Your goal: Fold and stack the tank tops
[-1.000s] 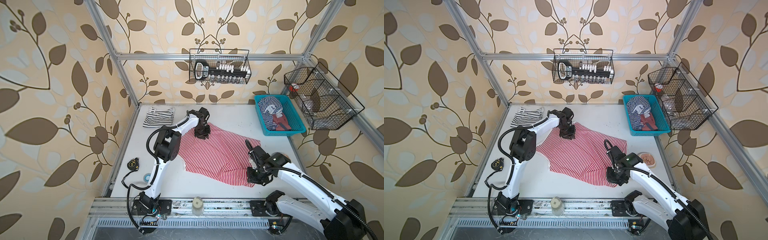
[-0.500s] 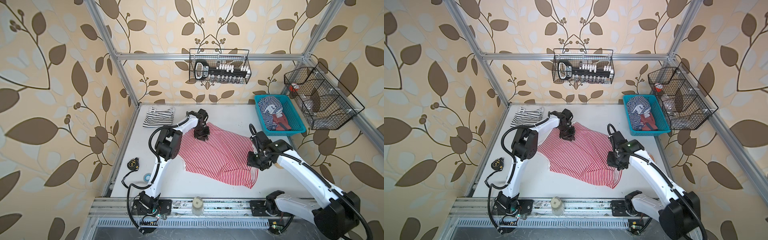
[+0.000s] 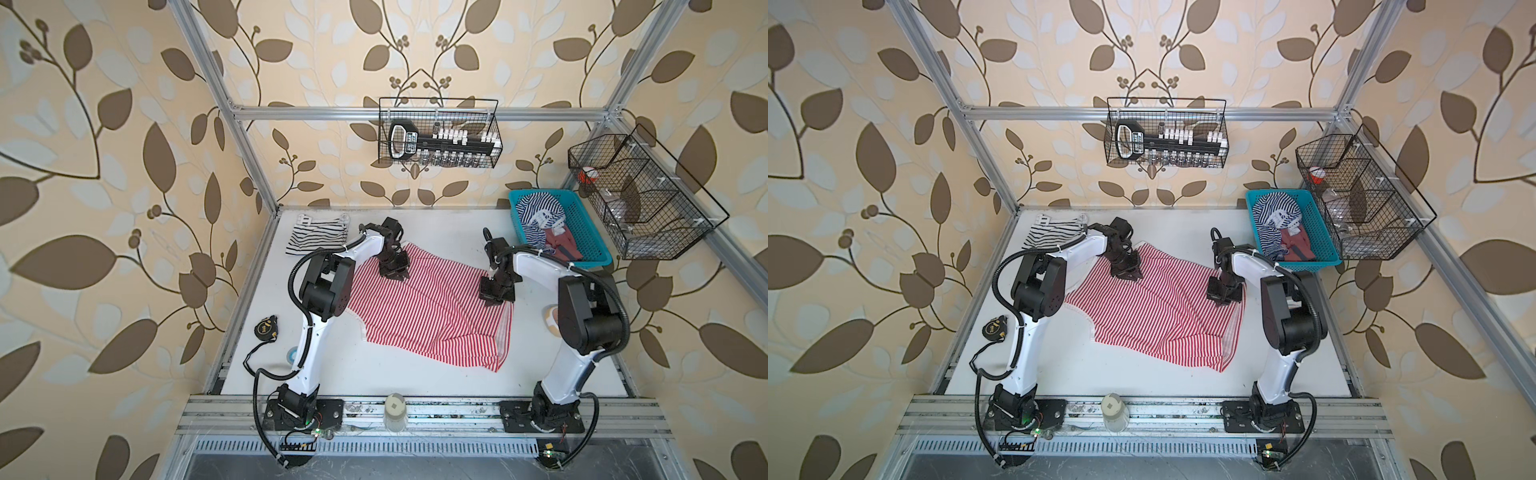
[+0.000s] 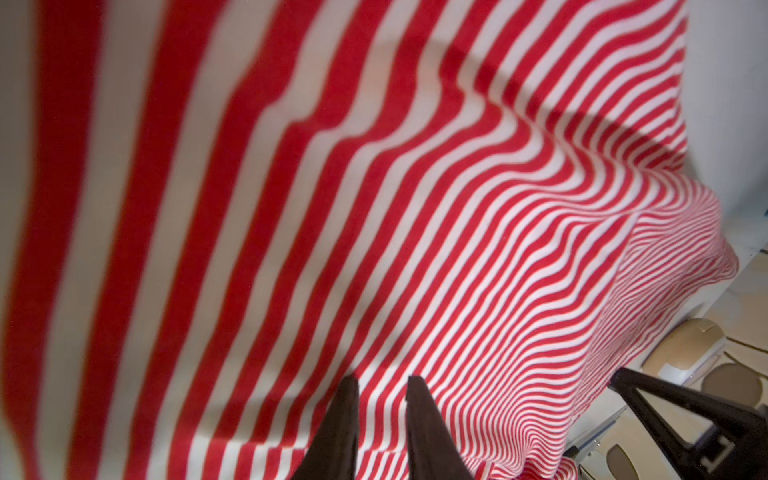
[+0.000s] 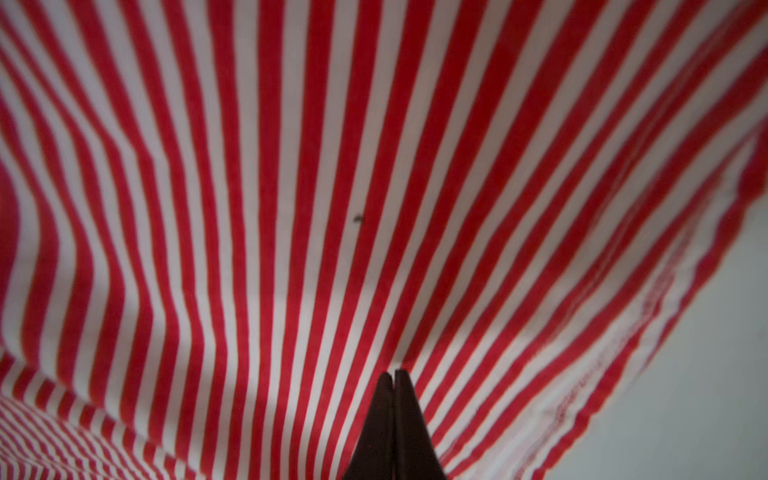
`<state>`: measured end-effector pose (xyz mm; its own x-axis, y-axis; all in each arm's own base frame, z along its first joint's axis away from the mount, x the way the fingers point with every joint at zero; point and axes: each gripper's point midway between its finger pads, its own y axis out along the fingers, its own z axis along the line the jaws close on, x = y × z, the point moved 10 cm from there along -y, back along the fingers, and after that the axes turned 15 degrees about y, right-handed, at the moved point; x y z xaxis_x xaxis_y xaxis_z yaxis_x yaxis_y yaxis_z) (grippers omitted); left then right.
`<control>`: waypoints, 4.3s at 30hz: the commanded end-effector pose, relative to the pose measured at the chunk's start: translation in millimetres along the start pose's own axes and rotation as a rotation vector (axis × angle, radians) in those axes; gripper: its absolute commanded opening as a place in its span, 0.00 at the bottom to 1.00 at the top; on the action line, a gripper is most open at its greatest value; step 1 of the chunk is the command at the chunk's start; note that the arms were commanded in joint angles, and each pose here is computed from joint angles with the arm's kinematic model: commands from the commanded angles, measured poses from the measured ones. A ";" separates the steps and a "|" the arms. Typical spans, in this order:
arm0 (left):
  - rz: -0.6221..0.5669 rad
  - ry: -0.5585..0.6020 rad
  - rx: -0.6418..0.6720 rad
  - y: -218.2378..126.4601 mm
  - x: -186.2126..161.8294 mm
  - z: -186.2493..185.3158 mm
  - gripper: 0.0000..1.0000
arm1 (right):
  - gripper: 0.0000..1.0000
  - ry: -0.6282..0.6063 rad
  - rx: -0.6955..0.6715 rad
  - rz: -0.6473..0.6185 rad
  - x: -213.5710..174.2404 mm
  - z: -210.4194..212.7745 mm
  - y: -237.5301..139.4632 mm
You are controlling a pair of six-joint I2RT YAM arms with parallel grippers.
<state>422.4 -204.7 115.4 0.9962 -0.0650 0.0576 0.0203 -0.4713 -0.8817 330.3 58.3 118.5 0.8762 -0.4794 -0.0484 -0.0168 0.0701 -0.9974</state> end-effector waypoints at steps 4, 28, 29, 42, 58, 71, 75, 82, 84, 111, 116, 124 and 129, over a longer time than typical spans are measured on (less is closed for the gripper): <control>0.034 -0.131 0.165 0.7 -9.8 47.4 0.23 | 0.00 -0.042 -0.028 0.063 39.6 14.3 25.2; -0.184 -0.037 0.048 -73.3 59.8 13.3 0.25 | 0.35 -0.067 0.253 -0.093 127.8 50.0 -37.6; -0.204 -0.025 0.028 -82.0 58.0 7.4 0.26 | 0.37 -0.070 0.268 -0.115 119.3 45.7 -47.6; -0.262 0.110 -0.398 -70.0 75.6 -78.8 0.27 | 0.38 -0.044 0.050 -0.085 -7.1 -29.5 -44.0; -0.260 0.081 -0.561 14.1 104.7 -100.9 0.27 | 0.45 -0.035 0.060 -0.130 -2.6 -30.9 -38.1; -0.214 -0.084 -0.515 62.8 107.1 -74.6 0.26 | 0.29 -0.061 0.132 -0.096 -2.6 -31.5 -26.2; -0.207 -0.116 -0.506 71.5 106.8 -69.6 0.25 | 0.13 -0.049 0.127 -0.091 -8.4 -38.4 -23.3; -0.200 -0.155 -0.487 82.1 105.3 -60.3 0.25 | 0.00 -0.032 0.112 -0.089 -20.3 -48.8 -22.4; -0.202 -0.171 -0.478 83.4 105.3 -57.4 0.25 | 0.00 -0.025 0.105 -0.096 -24.5 -51.4 -25.9; -0.185 -0.217 -0.454 91.4 103.3 -41.1 0.24 | 0.39 -0.008 0.212 -0.059 -6.0 -48.8 -7.4; -0.181 -0.219 -0.451 92.7 102.8 -39.7 0.24 | 0.44 -0.009 0.211 -0.082 -4.8 -50.6 -13.4; -0.179 -0.224 -0.444 95.5 102.6 -36.9 0.24 | 0.37 -0.023 0.225 -0.104 -0.3 -48.3 -16.5; -0.177 -0.234 -0.436 97.5 102.7 -33.4 0.24 | 0.19 -0.022 0.225 -0.107 -2.3 -50.0 -16.9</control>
<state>527.5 -302.2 92.8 0.9754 0.1854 0.1196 0.2204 -0.8422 -0.4921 300.5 16.2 121.3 0.8735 -0.4865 0.0184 0.1389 0.2126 -0.9672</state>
